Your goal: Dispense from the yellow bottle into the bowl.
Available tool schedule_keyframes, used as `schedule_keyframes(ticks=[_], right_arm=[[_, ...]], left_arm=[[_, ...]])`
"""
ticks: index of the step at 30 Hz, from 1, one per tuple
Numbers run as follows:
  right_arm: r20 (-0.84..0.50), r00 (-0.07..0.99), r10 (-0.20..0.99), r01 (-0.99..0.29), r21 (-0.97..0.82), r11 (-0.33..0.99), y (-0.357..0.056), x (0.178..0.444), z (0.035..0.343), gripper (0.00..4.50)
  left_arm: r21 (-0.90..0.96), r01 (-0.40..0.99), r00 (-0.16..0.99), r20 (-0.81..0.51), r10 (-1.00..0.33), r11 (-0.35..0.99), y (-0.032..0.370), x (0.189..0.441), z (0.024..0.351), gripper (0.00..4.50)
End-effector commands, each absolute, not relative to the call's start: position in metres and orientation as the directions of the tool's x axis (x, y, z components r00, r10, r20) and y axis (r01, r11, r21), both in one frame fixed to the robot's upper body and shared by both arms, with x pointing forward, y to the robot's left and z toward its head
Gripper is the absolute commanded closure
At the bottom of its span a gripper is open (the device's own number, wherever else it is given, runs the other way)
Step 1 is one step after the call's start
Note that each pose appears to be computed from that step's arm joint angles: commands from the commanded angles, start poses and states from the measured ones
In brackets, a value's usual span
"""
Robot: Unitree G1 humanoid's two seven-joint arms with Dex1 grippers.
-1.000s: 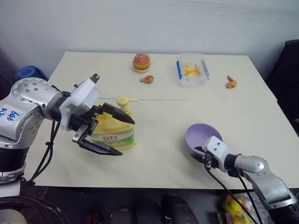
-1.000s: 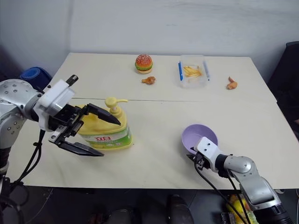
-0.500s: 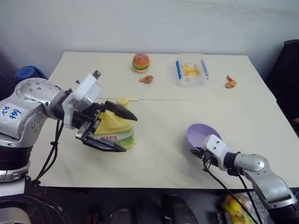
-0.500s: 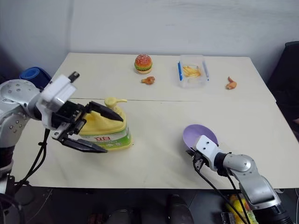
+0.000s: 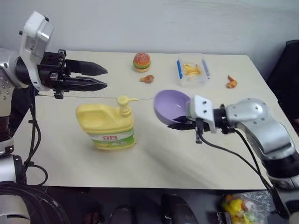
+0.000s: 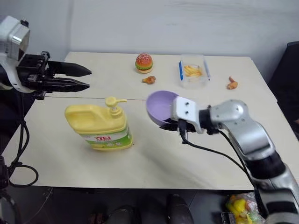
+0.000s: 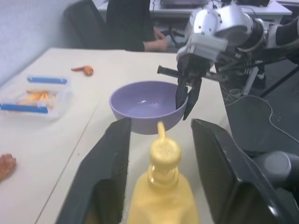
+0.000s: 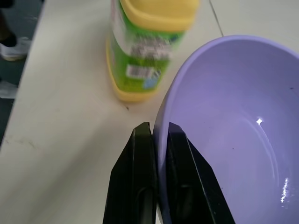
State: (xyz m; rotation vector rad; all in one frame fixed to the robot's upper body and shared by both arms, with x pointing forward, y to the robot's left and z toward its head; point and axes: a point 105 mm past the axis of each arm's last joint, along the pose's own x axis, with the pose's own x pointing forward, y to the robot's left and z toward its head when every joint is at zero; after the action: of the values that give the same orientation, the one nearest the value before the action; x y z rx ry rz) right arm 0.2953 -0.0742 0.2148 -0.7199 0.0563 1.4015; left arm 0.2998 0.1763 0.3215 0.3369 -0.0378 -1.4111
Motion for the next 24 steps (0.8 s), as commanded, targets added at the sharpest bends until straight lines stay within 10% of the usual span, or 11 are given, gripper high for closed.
schedule_keyframes(ticks=[1, 4, 24], right_arm=[[-0.463, 0.140, 0.875, -0.892, -0.442, -0.090, -0.065, 0.293, 0.226, 4.50], [-0.478, 0.130, 0.869, -0.887, -0.447, -0.113, -0.062, 0.297, 0.227, 4.50], [-0.524, 0.055, 0.850, -0.815, -0.515, -0.264, -0.042, 0.280, 0.251, 4.50]], left_arm=[[0.285, 0.954, 0.143, -0.178, -0.974, 0.088, 0.168, 0.305, 0.323, 3.50], [0.282, 0.958, 0.111, -0.171, -0.979, 0.059, 0.159, 0.307, 0.322, 4.47], [0.279, 0.959, 0.039, -0.299, -0.954, -0.048, 0.157, 0.305, 0.307, 4.49]])
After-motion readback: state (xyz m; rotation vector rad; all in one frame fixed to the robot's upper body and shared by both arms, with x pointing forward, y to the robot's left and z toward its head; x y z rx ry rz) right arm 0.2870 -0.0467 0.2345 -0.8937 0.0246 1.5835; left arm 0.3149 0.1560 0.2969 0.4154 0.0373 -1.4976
